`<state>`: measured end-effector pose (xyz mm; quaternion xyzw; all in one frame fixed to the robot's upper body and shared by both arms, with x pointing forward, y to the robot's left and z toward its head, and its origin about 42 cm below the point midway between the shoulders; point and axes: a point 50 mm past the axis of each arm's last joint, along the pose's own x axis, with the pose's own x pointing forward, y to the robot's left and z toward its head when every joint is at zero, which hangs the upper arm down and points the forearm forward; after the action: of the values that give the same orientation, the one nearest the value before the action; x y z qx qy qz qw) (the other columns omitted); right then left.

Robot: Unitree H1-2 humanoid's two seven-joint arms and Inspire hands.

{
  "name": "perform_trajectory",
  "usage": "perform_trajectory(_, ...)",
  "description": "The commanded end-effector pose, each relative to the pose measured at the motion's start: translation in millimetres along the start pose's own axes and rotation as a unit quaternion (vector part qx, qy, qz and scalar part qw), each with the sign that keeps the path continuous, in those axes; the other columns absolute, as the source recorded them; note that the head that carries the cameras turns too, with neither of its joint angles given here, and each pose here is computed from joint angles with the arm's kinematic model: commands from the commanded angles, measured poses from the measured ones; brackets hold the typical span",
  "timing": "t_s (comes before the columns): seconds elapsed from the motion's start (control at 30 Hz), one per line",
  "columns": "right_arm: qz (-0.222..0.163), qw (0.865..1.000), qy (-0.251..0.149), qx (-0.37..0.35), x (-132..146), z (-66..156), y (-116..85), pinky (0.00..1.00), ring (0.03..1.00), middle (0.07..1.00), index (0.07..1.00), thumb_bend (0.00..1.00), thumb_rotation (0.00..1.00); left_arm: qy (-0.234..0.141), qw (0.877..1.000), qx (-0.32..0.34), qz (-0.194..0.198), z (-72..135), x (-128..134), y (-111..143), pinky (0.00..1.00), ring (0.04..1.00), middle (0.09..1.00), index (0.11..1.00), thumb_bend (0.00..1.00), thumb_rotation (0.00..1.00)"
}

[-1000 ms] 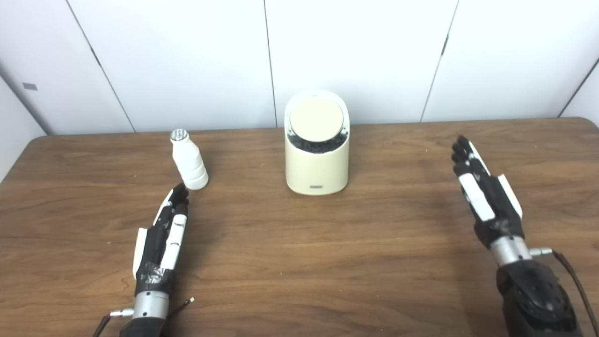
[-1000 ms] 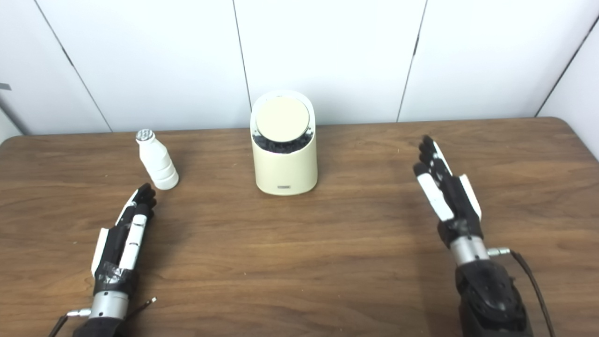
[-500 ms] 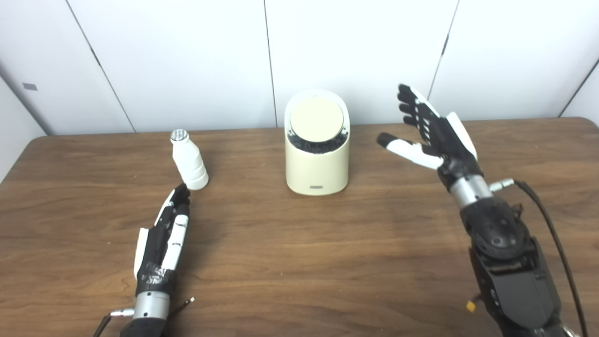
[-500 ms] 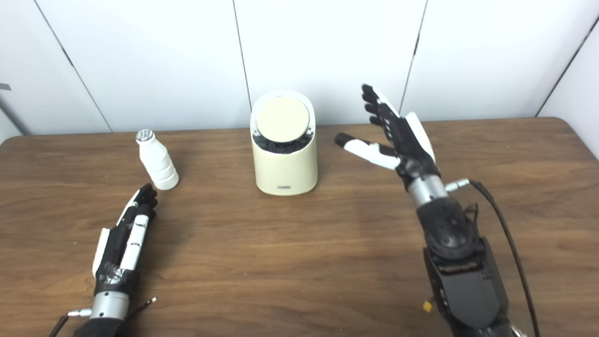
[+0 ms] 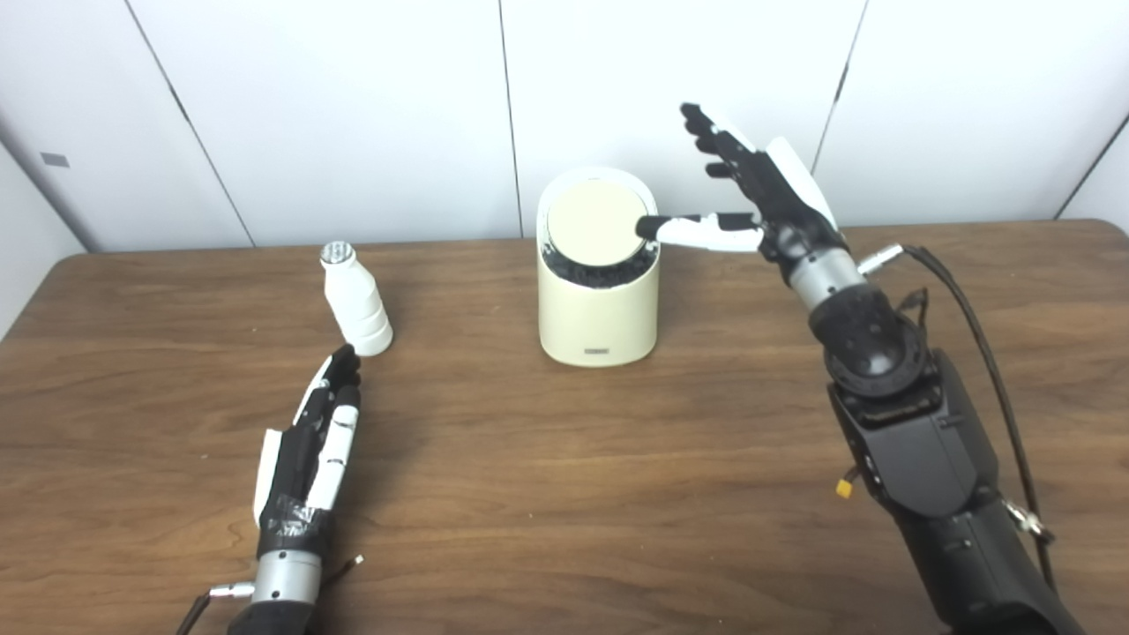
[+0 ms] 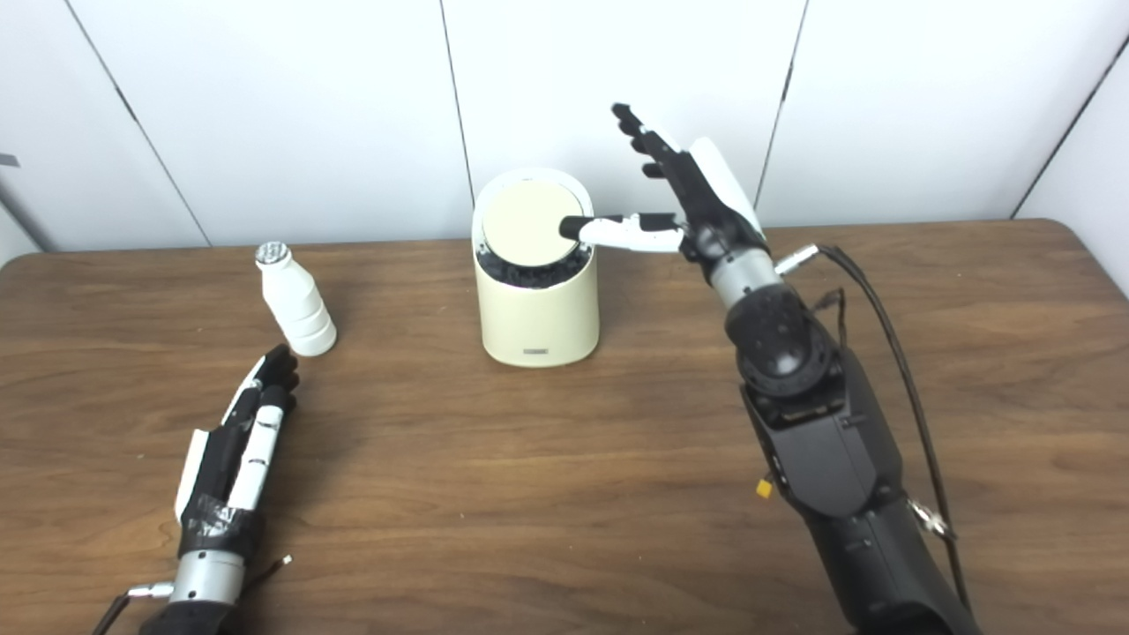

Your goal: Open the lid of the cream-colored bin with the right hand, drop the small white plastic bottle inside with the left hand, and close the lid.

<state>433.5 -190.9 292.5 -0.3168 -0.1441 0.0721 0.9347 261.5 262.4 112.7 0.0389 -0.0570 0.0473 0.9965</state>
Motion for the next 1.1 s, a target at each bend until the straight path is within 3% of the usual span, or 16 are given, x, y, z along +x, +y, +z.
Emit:
perform_trajectory(0.0,-0.013,0.999,-0.047,-0.018,18,25,-14,0.87,0.929,0.942,0.939,0.85,0.39,0.003,1.000,-0.007,-0.001,-6,-7,-7,0.94,0.939,0.938,0.944,0.38,0.78)
perform_trajectory(0.27,-0.003,0.997,-0.054,-0.056,43,27,-1,0.81,0.904,0.929,0.920,0.87,0.34,0.007,1.000,-0.025,0.004,-11,-7,-9,0.95,0.935,0.936,0.940,0.38,0.78)
perform_trajectory(0.4,0.003,0.995,-0.066,-0.075,53,25,7,0.81,0.897,0.922,0.923,0.93,0.38,0.011,0.999,-0.044,0.008,-11,-7,-9,0.98,0.948,0.943,0.950,0.34,0.83)
perform_trajectory(0.73,0.010,0.993,-0.057,-0.103,65,18,21,0.83,0.912,0.924,0.913,0.86,0.24,0.012,0.997,-0.077,0.019,-12,-6,-8,0.97,0.938,0.941,0.940,0.35,0.84)
perform_trajectory(1.07,0.012,0.992,-0.057,-0.113,67,14,24,0.83,0.913,0.920,0.907,0.85,0.21,0.011,0.994,-0.100,0.033,-10,-7,-7,0.94,0.916,0.919,0.912,0.41,0.82)
